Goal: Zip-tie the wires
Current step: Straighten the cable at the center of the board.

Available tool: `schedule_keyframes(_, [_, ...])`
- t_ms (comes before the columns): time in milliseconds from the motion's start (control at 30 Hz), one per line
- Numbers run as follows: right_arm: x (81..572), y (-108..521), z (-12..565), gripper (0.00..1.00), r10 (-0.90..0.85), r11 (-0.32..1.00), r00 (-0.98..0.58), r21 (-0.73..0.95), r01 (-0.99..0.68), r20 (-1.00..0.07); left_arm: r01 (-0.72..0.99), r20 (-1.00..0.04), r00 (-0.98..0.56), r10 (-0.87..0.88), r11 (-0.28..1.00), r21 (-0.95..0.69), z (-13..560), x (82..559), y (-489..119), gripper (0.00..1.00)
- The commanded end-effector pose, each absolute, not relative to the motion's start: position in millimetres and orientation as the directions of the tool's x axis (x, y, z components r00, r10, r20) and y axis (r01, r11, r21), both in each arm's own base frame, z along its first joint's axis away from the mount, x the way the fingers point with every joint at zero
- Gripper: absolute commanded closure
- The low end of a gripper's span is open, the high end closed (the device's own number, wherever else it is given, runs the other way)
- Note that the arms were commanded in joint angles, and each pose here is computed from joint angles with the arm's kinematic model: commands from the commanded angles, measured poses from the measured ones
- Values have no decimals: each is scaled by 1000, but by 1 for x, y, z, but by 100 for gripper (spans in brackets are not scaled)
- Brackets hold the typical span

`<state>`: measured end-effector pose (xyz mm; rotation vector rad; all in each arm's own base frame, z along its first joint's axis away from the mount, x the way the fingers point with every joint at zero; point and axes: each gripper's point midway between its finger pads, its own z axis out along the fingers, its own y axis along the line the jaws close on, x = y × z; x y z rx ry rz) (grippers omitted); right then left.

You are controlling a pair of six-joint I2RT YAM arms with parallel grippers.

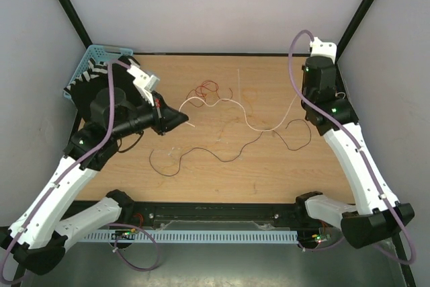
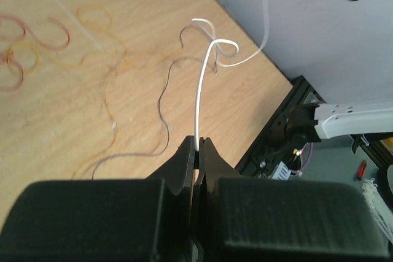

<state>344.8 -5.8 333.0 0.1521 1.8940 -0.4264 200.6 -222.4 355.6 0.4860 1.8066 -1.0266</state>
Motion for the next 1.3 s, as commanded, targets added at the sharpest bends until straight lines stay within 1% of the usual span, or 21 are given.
schedule_keyframes(0, [317, -5, 271, 100, -140, 928, -555, -305, 216, -820, 608, -833, -526, -169, 611, -508, 326, 202, -212, 100])
schedule_keyframes(167, [303, 19, 186, 100, -149, 962, -719, -267, 53, -679, 424, -710, -665, -230, 667, -613, 259, 201, -192, 100])
schedule_keyframes(300, [293, 30, 145, 100, -143, 971, -791, -240, 5, -595, 307, -652, -706, -276, 711, -633, 215, 200, -169, 100])
schedule_keyframes(533, [281, 37, 110, 100, -170, 965, -837, -260, -34, -521, 175, -580, -753, -311, 755, -631, 162, 201, -141, 100])
schedule_keyframes(767, [269, 47, 84, 100, -200, 963, -869, -256, -88, -453, 83, -555, -767, -324, 807, -585, 125, 201, -121, 100])
schedule_keyframes(800, [269, 48, 83, 97, -203, 963, -869, -253, -94, -451, 69, -550, -769, -327, 812, -579, 120, 201, -118, 100])
schedule_keyframes(900, [269, 51, 83, 82, -211, 962, -869, -251, -104, -447, 41, -537, -775, -332, 822, -568, 109, 199, -112, 100])
schedule_keyframes(967, [269, 53, 82, 70, -214, 963, -870, -243, -113, -444, 21, -521, -784, -338, 824, -567, 102, 196, -111, 100])
schedule_keyframes(1000, [270, 55, 83, 63, -215, 965, -869, -236, -117, -446, 9, -510, -789, -344, 823, -568, 98, 195, -110, 100])
schedule_keyframes(1133, [274, 67, 94, 42, -210, 974, -857, -177, -141, -471, -36, -481, -799, -362, 826, -563, 87, 192, -108, 100])
schedule_keyframes(1267, [284, 85, 115, 31, -183, 983, -829, -92, -159, -529, -85, -462, -800, -384, 834, -545, 76, 191, -102, 100])
